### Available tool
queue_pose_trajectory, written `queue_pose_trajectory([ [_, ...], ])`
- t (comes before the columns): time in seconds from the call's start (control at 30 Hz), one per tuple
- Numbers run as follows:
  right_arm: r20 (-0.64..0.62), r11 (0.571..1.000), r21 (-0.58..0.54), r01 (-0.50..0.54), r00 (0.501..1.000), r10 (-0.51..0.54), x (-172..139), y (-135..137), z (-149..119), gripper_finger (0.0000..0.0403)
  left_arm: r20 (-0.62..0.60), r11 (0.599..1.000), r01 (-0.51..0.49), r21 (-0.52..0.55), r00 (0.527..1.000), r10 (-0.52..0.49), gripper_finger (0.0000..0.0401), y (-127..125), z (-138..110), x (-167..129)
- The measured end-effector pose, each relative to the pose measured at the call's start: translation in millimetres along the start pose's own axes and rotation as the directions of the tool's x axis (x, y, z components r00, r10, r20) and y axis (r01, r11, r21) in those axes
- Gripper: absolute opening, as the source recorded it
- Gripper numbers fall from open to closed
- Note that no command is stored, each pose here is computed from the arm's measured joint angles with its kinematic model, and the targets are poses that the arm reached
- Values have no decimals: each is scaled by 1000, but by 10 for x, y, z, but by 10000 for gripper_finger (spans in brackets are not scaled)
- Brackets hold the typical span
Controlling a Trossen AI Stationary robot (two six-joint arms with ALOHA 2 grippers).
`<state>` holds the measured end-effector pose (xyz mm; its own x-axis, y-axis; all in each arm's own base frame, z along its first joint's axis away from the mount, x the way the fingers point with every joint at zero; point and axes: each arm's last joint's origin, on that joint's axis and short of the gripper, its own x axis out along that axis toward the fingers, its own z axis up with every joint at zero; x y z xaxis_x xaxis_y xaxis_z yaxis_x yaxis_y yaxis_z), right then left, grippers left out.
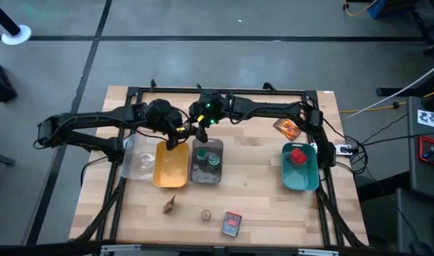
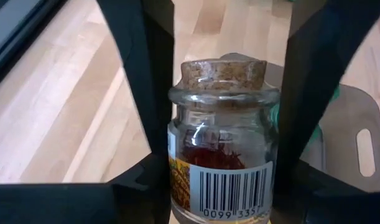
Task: Sort spices by type
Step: Put the top brown spice bottle into the yellow bin
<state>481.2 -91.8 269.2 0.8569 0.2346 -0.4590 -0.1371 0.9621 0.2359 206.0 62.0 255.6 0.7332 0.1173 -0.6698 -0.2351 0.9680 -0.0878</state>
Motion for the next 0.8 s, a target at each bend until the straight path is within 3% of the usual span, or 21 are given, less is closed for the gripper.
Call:
queue_pose_trajectory([
  [0.3, 1, 997, 11, 72, 997, -72, -10, -8, 8, 294, -27, 1000, -5, -2, 1000, 5, 174, 1, -30, -15],
  [0.63, -83, 990, 69, 125, 989, -119, -351, -96, 226, 280, -164, 1000, 3, 1, 987, -3, 176, -23, -175, -84],
  [0.8, -148, 989, 81, 126, 983, -113, -356, -11, 202, 271, -240, 999, 26, -23, 970, -31, 177, -112, -281, -66],
])
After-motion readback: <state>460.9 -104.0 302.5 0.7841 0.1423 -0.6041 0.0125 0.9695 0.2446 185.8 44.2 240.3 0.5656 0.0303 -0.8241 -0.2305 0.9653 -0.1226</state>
